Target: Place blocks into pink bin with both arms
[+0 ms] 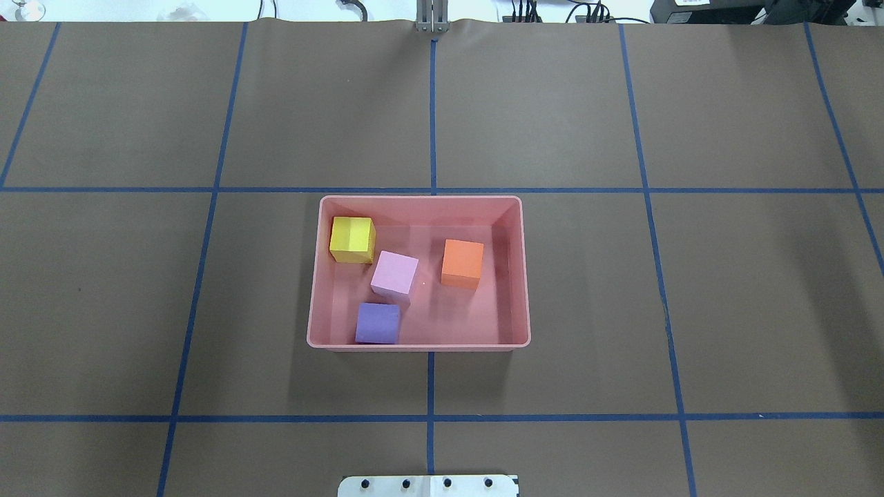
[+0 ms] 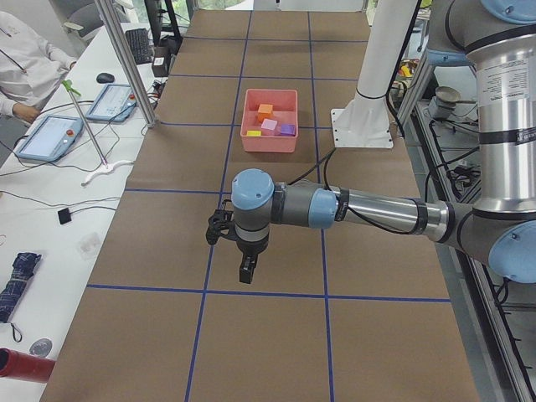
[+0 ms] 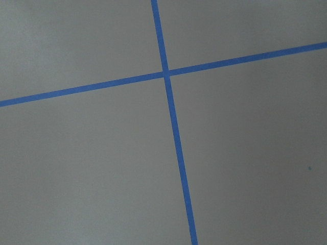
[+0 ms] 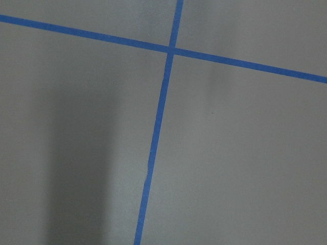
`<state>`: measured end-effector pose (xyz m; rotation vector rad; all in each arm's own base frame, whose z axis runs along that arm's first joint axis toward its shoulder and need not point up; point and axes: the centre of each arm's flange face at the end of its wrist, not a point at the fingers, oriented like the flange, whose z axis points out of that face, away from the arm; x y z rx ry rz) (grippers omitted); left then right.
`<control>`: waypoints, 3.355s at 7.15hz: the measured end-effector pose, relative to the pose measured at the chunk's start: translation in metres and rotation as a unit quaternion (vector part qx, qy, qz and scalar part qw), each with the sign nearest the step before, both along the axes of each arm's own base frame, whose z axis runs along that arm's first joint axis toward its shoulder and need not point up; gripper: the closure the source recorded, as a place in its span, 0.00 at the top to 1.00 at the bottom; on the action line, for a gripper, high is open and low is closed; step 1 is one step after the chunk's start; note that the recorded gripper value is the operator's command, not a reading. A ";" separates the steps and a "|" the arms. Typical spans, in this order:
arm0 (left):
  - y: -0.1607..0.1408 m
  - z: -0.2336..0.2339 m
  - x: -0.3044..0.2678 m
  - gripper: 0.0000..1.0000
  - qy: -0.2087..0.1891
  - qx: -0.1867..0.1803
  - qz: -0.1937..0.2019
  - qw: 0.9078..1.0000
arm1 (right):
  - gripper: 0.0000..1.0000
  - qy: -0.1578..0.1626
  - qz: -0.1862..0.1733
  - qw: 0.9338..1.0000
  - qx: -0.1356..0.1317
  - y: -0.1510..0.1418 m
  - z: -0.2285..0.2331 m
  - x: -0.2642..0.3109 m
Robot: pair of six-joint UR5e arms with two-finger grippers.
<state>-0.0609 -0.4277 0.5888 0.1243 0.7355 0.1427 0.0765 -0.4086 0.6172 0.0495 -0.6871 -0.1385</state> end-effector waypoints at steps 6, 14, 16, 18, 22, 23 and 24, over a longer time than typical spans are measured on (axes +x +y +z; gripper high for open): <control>0.000 0.000 0.000 1.00 0.000 -0.001 0.000 1.000 | 1.00 0.000 0.001 1.000 -0.007 0.003 0.007 0.001; 0.000 0.002 0.000 1.00 0.000 -0.001 0.001 1.000 | 1.00 0.000 0.001 1.000 -0.008 0.003 0.008 0.001; 0.000 0.002 0.000 1.00 -0.001 -0.001 0.000 1.000 | 1.00 0.000 0.001 1.000 -0.010 0.003 0.010 0.001; 0.000 0.002 0.000 1.00 -0.001 -0.002 0.000 1.000 | 1.00 0.000 0.000 1.000 -0.011 0.003 0.011 0.000; 0.001 0.005 0.000 1.00 0.000 -0.005 0.000 1.000 | 1.00 0.000 0.001 1.000 -0.011 0.003 0.011 0.001; 0.001 0.005 0.000 1.00 0.000 -0.006 0.000 1.000 | 1.00 0.000 0.001 1.000 -0.011 0.003 0.012 0.001; 0.001 0.005 0.000 1.00 0.000 -0.006 0.000 1.000 | 1.00 0.000 0.001 1.000 -0.011 0.003 0.012 0.001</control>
